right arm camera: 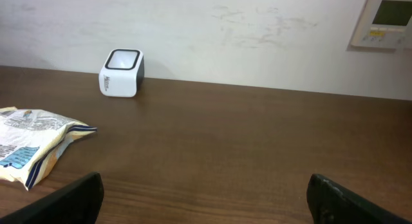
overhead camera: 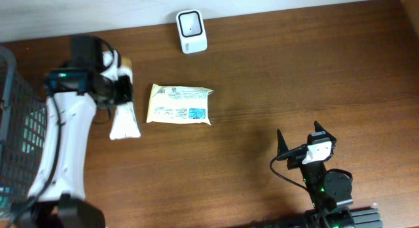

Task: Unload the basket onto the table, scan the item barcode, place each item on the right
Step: 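Place the white tube on the table beside the white bag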

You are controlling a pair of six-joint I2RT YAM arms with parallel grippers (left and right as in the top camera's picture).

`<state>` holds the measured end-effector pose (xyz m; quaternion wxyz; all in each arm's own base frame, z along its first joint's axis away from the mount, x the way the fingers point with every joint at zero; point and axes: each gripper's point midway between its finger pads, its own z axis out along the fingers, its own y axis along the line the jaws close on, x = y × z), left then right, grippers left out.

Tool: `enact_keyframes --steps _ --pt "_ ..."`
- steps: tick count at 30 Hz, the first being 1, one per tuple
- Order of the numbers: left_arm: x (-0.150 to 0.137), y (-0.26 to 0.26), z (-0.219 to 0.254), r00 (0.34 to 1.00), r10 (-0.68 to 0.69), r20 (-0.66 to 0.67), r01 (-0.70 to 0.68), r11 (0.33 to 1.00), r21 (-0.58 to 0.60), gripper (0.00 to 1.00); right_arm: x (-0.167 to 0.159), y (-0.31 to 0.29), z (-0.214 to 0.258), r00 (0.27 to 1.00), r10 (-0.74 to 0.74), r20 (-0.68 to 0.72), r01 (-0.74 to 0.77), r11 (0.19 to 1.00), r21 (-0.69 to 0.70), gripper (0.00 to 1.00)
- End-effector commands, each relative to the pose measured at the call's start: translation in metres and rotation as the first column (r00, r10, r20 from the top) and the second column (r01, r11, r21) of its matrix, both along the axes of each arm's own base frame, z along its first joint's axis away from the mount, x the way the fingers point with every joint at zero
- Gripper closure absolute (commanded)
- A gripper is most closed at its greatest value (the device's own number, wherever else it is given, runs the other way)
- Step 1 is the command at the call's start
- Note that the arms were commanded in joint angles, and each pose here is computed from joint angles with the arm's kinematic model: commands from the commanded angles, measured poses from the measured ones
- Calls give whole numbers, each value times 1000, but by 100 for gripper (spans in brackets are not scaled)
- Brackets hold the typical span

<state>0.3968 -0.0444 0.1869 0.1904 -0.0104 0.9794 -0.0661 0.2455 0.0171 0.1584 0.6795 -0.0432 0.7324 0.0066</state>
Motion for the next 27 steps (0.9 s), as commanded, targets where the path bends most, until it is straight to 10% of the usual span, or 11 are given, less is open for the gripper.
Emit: enact_keyframes --steps 1,10,21,24,27 --pt "2 -1 -74 998 41 -57 -40 999 9 100 0 1 -3 1000 4 -5 -4 1000 4 1" --pt "15 -24 -193 996 -12 -93 12 1000 -3 100 0 1 -3 1000 4 -5 -4 1000 4 1" --pt "-14 -122 -198 963 -252 -97 255 967 17 96 0 1 -3 1000 4 -4 -4 1000 4 1" --pt "-12 -121 -195 963 -251 -96 253 967 18 9 0 1 -3 1000 4 -5 -4 1000 4 1" --pt "7 -116 -145 973 -226 -48 229 970 76 1 0 1 -3 1000 4 -5 -4 1000 4 1"
